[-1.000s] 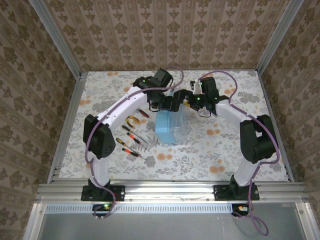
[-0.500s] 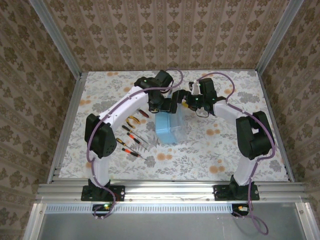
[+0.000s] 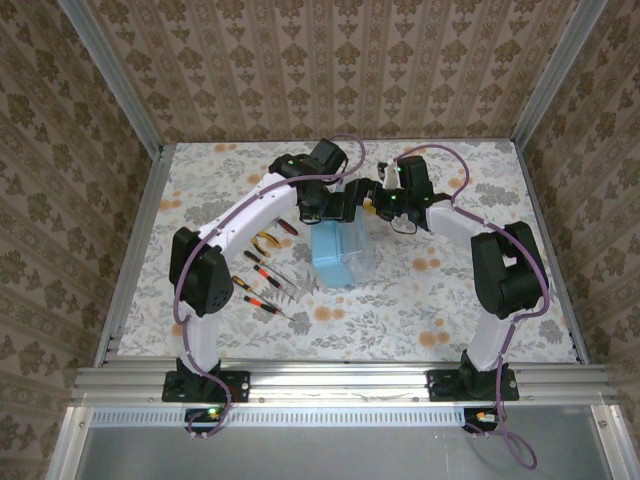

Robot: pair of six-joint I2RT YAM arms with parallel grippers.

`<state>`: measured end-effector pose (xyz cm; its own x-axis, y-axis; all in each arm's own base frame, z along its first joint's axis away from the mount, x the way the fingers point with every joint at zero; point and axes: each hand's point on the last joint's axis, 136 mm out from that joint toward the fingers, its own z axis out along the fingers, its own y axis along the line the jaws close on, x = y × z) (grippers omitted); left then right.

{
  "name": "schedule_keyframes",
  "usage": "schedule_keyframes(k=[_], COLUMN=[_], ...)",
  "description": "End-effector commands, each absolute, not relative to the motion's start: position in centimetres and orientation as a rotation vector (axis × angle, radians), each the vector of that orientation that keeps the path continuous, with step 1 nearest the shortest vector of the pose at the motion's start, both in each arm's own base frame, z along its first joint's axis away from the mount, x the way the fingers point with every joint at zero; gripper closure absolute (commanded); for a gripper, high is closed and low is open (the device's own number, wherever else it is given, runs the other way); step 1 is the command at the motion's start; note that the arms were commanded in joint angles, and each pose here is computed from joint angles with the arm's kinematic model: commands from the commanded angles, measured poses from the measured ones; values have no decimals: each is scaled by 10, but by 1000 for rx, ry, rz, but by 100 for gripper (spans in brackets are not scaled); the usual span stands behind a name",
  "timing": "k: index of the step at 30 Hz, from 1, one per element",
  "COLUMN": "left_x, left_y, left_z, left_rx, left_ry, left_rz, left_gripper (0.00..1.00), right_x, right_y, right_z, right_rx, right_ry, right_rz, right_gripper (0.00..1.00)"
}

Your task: Pack the tool kit

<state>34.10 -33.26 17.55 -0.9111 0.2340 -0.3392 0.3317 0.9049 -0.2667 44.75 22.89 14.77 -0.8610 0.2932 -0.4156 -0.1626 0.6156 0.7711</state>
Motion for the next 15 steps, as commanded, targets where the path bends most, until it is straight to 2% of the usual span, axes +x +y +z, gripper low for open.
schedule_keyframes(k=[1, 15], left_x=[347, 346], left_y=[-342, -339], left_z=[184, 167], left_rx=[393, 358], left_ry=[2717, 2735], left_rz=[-530, -521], left_gripper=[32, 55], right_x=[437, 434], right_y=[245, 251], right_z=[135, 132], right_rx=[85, 78], right_ry=[2367, 2372], right_rz=[1249, 1268], right_gripper=[1, 2])
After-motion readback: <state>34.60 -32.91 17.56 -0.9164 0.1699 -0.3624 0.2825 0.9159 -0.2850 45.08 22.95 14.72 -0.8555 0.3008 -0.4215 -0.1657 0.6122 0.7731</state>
